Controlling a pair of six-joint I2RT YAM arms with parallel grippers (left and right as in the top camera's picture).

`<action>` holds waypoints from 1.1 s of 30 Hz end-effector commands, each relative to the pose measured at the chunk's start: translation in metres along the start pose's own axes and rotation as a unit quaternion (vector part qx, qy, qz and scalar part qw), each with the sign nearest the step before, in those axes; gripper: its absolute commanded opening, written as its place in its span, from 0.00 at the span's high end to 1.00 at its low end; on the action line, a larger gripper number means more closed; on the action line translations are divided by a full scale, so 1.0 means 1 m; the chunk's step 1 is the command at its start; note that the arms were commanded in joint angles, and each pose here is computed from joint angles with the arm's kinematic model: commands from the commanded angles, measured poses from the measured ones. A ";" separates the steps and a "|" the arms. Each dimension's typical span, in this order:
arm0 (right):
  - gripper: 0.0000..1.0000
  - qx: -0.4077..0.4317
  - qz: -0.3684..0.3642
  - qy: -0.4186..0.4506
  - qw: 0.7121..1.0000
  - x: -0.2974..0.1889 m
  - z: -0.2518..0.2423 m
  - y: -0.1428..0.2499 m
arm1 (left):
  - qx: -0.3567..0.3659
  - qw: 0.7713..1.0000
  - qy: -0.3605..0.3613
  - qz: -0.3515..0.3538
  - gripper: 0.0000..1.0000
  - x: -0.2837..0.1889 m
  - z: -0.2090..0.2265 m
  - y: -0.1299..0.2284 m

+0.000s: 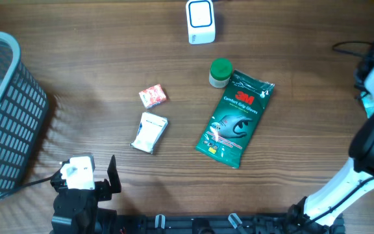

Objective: Scan the item barcode
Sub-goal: 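Carry the wipes pack right and drop it at the table edge, then grasp the green-lidded jar by its lid with the right gripper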

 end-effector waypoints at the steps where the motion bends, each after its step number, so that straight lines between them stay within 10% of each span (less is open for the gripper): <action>1: 0.00 0.106 -0.043 -0.227 0.967 -0.035 0.002 -0.032 | -0.002 1.000 0.007 -0.001 0.00 0.000 -0.002 0.000; 4: 0.00 0.136 -0.147 -0.461 0.864 -0.160 -0.002 -0.072 | -0.002 1.000 0.007 -0.001 0.00 0.000 -0.002 0.000; 7: 0.00 0.211 -0.013 -0.589 0.780 -0.260 0.021 -0.036 | -0.003 1.000 0.007 -0.001 0.00 0.000 -0.002 0.000; 10: 0.00 0.148 0.087 -0.607 0.776 -0.305 0.074 0.010 | -0.002 1.000 0.007 -0.001 0.00 0.000 -0.002 0.000; 13: 0.00 -0.198 -0.140 -0.574 0.782 -0.348 0.146 0.031 | -0.002 1.000 0.007 -0.001 0.00 0.000 -0.002 0.000; 17: 0.00 -0.356 -0.167 -0.482 0.783 -0.351 0.220 0.070 | -0.002 1.000 0.007 -0.001 0.00 0.000 -0.002 0.000; 20: 0.00 -0.339 -0.182 -0.424 0.820 -0.337 0.254 0.065 | -0.002 1.000 0.007 -0.001 0.00 0.000 -0.002 0.000; 29: 0.00 -0.347 -0.139 -0.522 0.767 -0.330 0.333 0.099 | -0.003 1.000 0.007 -0.001 0.00 0.000 -0.002 0.000; 33: 0.00 -0.315 -0.134 -0.430 0.836 -0.305 0.339 0.098 | -0.002 1.000 0.007 -0.001 0.00 0.000 -0.002 0.000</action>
Point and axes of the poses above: each gripper's point midway between its finger pads, its own x axis out along the fingers, its own z axis along the line the jaws close on, y = z × x, the point moved 4 cm from there along -x, back along the fingers, and after that the axes turned 14 degrees about -x, right-handed, at the moved point
